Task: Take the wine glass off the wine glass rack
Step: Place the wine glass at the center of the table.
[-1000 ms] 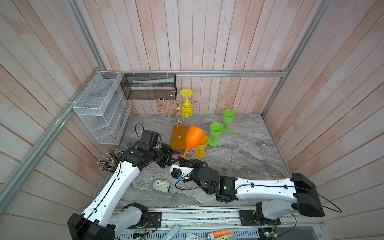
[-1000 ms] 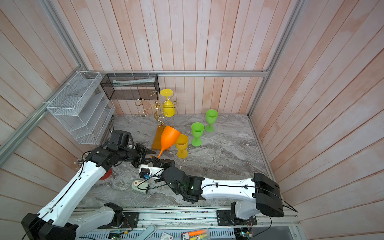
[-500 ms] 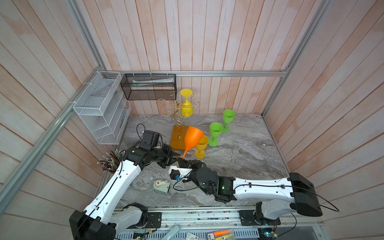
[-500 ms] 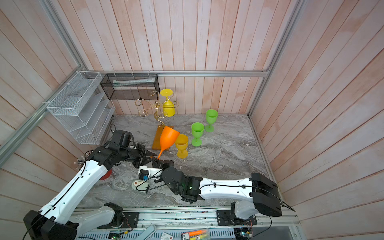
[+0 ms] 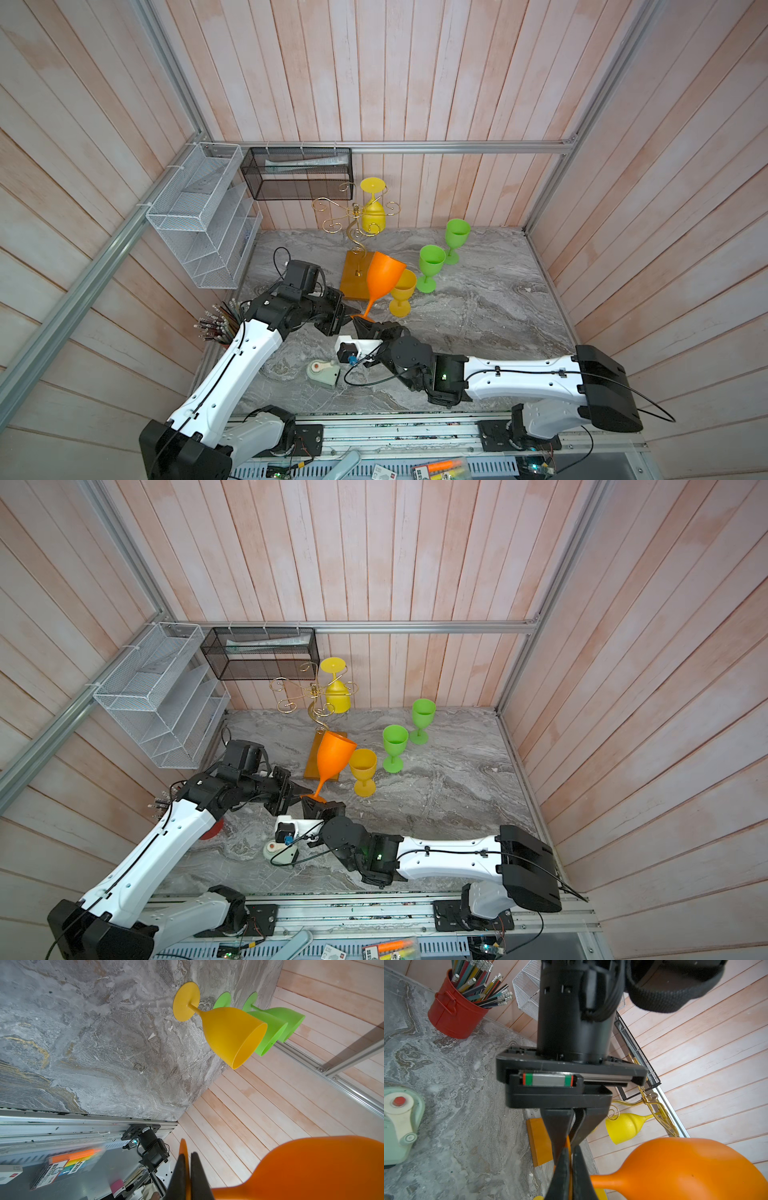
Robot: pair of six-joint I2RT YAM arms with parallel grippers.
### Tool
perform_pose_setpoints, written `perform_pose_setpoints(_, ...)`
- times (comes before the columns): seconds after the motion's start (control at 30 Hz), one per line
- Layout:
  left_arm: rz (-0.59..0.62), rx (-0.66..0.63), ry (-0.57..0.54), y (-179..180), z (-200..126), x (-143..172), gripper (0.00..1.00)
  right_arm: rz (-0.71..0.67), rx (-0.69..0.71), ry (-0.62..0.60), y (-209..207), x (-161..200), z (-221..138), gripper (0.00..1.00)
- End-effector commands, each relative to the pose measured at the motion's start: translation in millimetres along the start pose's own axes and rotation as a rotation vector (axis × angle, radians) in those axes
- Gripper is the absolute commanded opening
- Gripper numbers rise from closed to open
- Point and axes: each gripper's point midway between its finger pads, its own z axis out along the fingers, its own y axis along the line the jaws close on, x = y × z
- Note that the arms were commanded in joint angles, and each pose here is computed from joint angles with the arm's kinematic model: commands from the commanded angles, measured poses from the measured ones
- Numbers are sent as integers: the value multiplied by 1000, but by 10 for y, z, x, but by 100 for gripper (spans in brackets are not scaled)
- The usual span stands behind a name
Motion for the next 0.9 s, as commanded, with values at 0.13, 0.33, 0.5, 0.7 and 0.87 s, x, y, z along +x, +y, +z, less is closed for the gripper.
perform_pose_setpoints(0.13, 5, -13, 16, 42, 40, 15, 2, -5, 52, 5, -112, -44, 17, 0)
perform_pose_setpoints(0.33, 7, -12, 16, 48, 41, 17, 0, -8, 74, 11, -156, -66, 9, 0)
perform_pose_setpoints(0.5, 8, -5, 14, 46, 47, 7, 0, 6, 75, 10, -199, -98, -19, 19)
perform_pose_setpoints(0.7, 13, 3, 9, 30, 45, -1, 0, 32, 74, -3, -250, -144, -94, 47)
perform_pose_setpoints(0.87, 26, 10, 1, 14, 59, -26, 0, 54, 79, -13, -309, -180, -160, 55)
